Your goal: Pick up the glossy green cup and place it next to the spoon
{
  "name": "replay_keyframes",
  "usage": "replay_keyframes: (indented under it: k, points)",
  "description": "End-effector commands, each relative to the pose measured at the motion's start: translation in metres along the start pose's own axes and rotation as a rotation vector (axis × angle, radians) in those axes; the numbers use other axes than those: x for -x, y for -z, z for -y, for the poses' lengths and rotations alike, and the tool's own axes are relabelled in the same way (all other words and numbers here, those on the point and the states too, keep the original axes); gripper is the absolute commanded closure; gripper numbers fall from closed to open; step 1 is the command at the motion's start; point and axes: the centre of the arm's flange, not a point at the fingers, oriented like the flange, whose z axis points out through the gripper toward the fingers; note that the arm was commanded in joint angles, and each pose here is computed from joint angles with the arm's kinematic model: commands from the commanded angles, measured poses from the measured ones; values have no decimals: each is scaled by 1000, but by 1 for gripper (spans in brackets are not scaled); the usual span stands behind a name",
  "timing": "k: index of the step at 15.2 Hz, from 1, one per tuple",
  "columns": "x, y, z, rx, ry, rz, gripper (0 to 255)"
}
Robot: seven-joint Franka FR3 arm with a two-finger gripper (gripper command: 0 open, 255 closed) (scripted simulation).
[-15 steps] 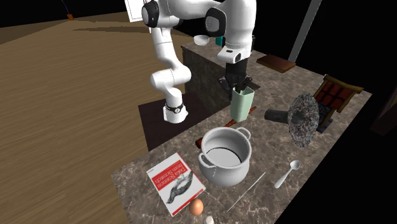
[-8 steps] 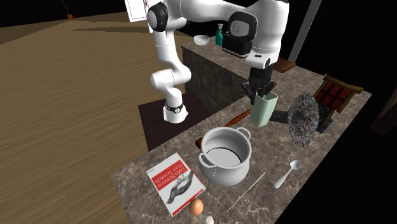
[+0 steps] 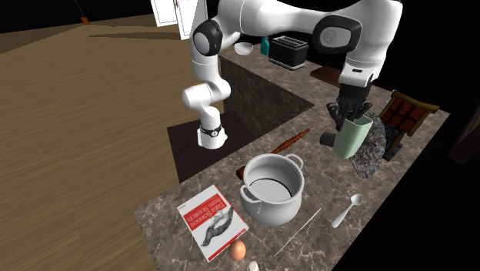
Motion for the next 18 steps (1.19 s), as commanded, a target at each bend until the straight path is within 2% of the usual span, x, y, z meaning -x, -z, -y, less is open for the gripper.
replay_keyframes:
  k: [1,3,18]
  points:
    - [-10,-2,26,-1,-3,-1,255]
    - [-20,-4,54,-1,-3,-1,255]
    - [-12,-82,51,-1,-3,-1,255]
